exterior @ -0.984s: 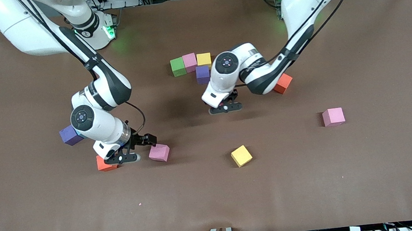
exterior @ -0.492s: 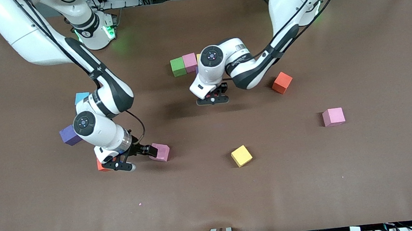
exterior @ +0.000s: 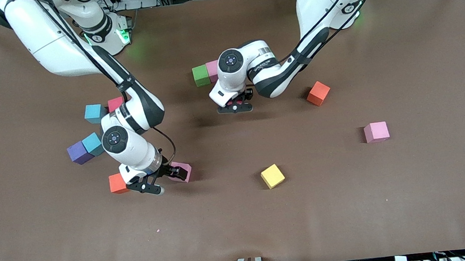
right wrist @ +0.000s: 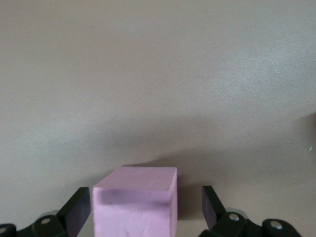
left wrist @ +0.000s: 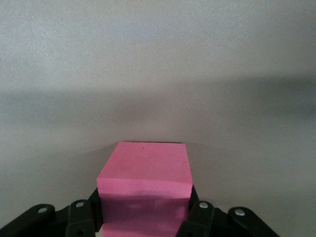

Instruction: Form number 2 with 11 blocks

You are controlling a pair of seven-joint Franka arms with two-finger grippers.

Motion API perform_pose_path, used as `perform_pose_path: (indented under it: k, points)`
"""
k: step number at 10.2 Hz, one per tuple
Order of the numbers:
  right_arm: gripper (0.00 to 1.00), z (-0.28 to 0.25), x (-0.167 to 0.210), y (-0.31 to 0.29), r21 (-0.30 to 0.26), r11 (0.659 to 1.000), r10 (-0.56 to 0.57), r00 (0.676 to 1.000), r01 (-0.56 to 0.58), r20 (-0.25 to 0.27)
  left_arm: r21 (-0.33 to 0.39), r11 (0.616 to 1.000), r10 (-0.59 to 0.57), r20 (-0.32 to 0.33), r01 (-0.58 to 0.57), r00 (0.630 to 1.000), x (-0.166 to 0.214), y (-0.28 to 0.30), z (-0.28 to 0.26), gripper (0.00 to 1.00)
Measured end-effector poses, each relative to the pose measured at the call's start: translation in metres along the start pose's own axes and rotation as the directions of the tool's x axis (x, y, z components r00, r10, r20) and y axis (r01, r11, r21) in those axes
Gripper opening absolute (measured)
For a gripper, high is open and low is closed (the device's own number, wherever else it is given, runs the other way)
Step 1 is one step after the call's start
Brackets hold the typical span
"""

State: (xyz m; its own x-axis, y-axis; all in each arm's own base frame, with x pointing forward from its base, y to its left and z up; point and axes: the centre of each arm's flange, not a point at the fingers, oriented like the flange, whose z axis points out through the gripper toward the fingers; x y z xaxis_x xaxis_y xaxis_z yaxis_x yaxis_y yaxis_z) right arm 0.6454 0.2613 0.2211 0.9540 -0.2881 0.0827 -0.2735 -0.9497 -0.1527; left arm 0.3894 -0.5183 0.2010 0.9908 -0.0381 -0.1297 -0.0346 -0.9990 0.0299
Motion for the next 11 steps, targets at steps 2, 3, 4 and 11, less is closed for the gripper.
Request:
perform_pose_path:
  k: [2, 3, 4, 11]
  points:
    - [1.00, 0.009, -0.007, -0.012, -0.034, 0.999, -0.009, 1.000, 0.009, -0.026, -0.006, 1.000, -0.007, 0.020, 0.008, 1.000, -0.006, 0.005, 0.001, 0.61]
    - [1.00, 0.009, -0.011, -0.021, -0.035, 0.999, -0.009, 0.999, 0.008, -0.032, -0.008, 1.000, -0.010, 0.027, 0.010, 1.000, -0.009, 0.007, 0.002, 0.61]
    - [1.00, 0.010, -0.013, -0.024, -0.035, 0.999, -0.010, 0.999, 0.009, -0.033, -0.007, 1.000, -0.010, 0.031, 0.010, 0.999, -0.011, 0.008, 0.004, 0.61]
    - [1.00, 0.007, -0.006, -0.020, -0.047, 0.999, -0.002, 0.999, 0.000, -0.034, -0.004, 0.993, -0.114, -0.004, 0.114, 0.993, 0.024, 0.001, -0.028, 1.00]
